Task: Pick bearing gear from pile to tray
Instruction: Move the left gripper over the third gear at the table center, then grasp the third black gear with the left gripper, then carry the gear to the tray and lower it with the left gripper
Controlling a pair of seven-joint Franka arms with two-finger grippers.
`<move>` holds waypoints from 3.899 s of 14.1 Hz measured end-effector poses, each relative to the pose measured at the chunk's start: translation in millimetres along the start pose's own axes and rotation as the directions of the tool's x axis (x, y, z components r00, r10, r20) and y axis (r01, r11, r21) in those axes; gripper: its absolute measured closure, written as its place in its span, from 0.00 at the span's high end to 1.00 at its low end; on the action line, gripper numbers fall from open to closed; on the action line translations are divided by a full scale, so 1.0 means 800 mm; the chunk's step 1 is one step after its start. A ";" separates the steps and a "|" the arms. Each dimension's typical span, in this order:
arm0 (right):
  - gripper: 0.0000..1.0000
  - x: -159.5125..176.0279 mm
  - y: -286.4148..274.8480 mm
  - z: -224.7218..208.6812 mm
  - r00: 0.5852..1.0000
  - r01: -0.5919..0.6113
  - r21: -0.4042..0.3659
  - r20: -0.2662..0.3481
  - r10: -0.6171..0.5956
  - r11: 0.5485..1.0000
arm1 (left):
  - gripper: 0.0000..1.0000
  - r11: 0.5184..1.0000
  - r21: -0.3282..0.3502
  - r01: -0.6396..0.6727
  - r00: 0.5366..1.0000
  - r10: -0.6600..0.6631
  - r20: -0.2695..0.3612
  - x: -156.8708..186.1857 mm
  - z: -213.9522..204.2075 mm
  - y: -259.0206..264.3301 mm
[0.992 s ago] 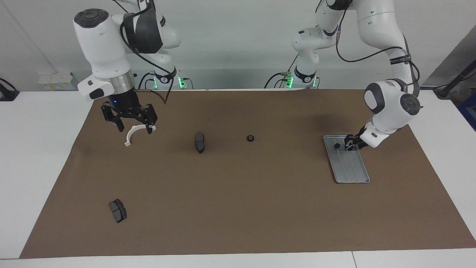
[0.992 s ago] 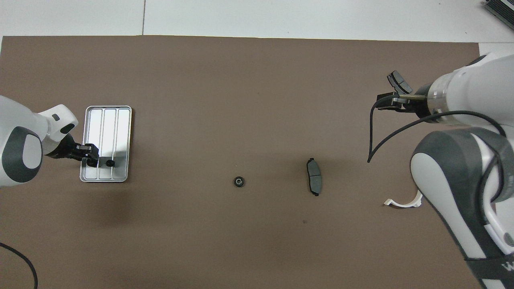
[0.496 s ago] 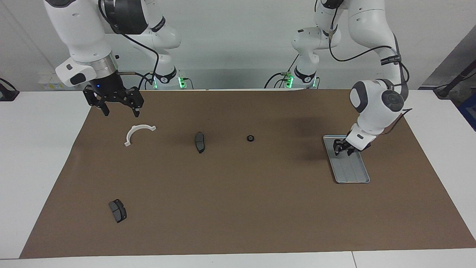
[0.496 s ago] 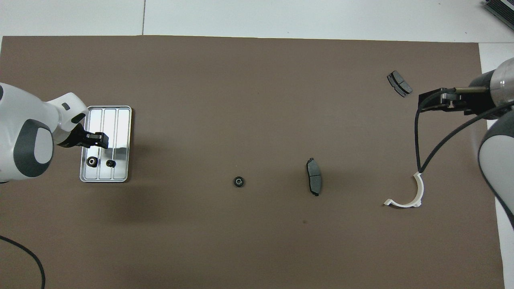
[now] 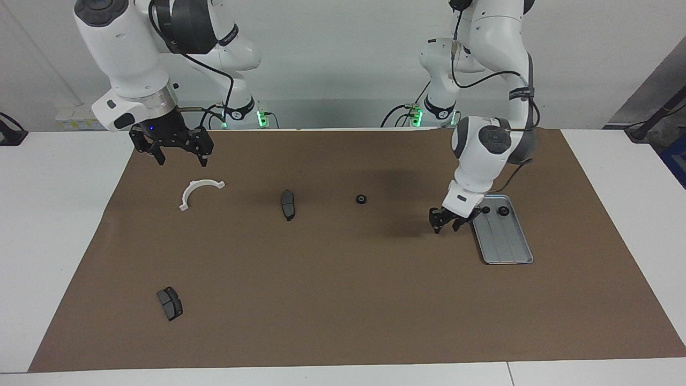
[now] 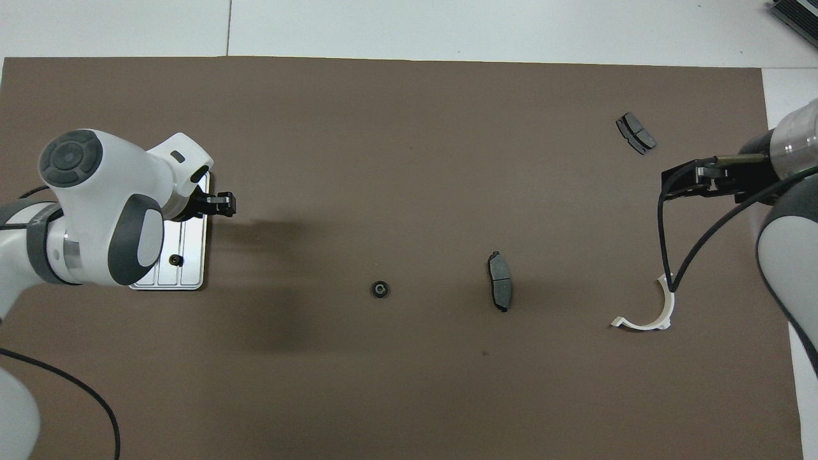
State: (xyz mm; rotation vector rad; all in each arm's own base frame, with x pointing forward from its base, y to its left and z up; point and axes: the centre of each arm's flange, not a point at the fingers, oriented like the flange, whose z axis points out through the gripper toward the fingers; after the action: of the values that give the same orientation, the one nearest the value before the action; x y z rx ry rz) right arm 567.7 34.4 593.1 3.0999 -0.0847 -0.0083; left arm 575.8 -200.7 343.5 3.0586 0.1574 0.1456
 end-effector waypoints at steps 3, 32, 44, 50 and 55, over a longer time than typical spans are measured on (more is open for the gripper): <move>1.00 -0.001 0.000 0.000 1.000 0.001 0.000 0.001 -0.001 1.000 | 0.62 0.999 -0.027 0.035 0.999 -0.035 -0.011 -0.045 0.014 0.090; 1.00 -0.004 0.002 0.003 1.000 -0.005 0.008 0.009 0.005 1.000 | 0.36 0.992 0.025 -0.124 0.988 0.121 0.098 -0.195 0.060 0.204; 1.00 -0.005 0.002 0.002 1.000 -0.005 0.008 0.008 0.005 1.000 | 0.36 0.999 0.039 0.031 0.998 -0.034 0.062 0.019 -0.023 -0.021; 1.00 -0.005 0.002 0.002 1.000 -0.005 0.009 0.008 0.005 1.000 | 0.36 0.998 0.051 -0.044 0.993 0.038 0.115 0.051 -0.029 -0.168; 1.00 -0.005 0.002 0.002 1.000 -0.005 0.009 0.008 0.005 1.000 | 0.36 0.997 0.048 -0.065 0.990 0.058 0.125 0.049 -0.018 -0.244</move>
State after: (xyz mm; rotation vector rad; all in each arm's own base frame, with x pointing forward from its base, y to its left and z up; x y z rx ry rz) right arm 563.9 32.7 591.3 3.1084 -0.0932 -0.0201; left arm 594.2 -1.8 345.7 3.1142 0.0599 -0.0453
